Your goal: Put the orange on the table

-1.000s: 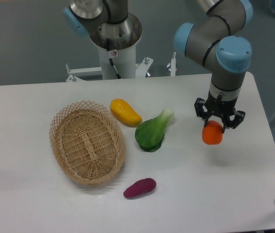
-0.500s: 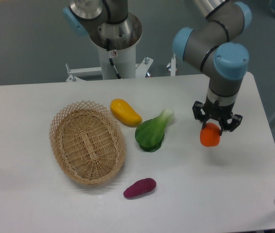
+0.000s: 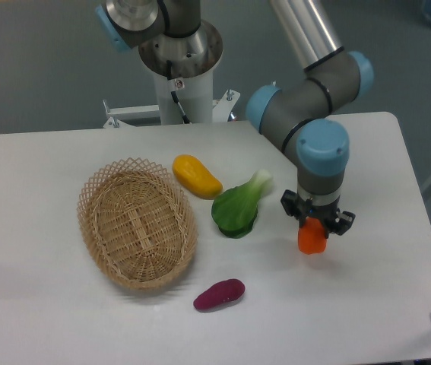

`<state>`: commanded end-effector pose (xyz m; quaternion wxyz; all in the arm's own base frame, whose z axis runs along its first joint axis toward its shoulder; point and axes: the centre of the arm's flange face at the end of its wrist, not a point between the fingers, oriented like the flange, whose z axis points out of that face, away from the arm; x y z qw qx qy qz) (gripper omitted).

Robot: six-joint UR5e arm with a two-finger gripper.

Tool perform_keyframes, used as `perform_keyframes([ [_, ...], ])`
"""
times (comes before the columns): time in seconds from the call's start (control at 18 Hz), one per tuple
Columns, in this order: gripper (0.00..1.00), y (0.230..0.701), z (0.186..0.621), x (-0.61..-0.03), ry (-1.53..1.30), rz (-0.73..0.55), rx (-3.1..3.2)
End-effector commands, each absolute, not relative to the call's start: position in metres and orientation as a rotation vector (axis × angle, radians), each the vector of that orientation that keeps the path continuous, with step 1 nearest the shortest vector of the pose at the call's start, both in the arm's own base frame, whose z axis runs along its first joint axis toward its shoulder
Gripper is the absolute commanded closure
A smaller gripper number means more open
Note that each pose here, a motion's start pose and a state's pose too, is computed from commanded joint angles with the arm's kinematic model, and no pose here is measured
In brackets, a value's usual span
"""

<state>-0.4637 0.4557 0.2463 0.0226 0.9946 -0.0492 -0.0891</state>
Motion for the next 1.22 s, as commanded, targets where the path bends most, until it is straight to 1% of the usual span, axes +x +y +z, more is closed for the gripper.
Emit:
perform_keyframes([
  [0.11, 0.43, 0.456, 0.247, -0.459, -0.155, -0.274, 3.080],
  [0.22, 0.26, 0.456, 0.249, -0.458, -0.155, -0.274, 3.080],
  [0.33, 0.00, 0.456, 0.253, -0.457, -0.138, -0.271, 3.097],
  [0.44, 0.00, 0.456, 0.257, -0.456, -0.093, -0.280, 3.107],
  [0.78, 0.00, 0.454, 0.266, -0.460, -0.074, -0.293, 3.128],
  [1.0, 0.00, 0.440, 0.289, -0.482, -0.020, -0.358, 3.141],
  [1.11, 0.00, 0.425, 0.314, -0.504, 0.039, -0.405, 3.175],
  [1.22, 0.00, 0.420, 0.327, -0.515, 0.058, -0.398, 3.235],
])
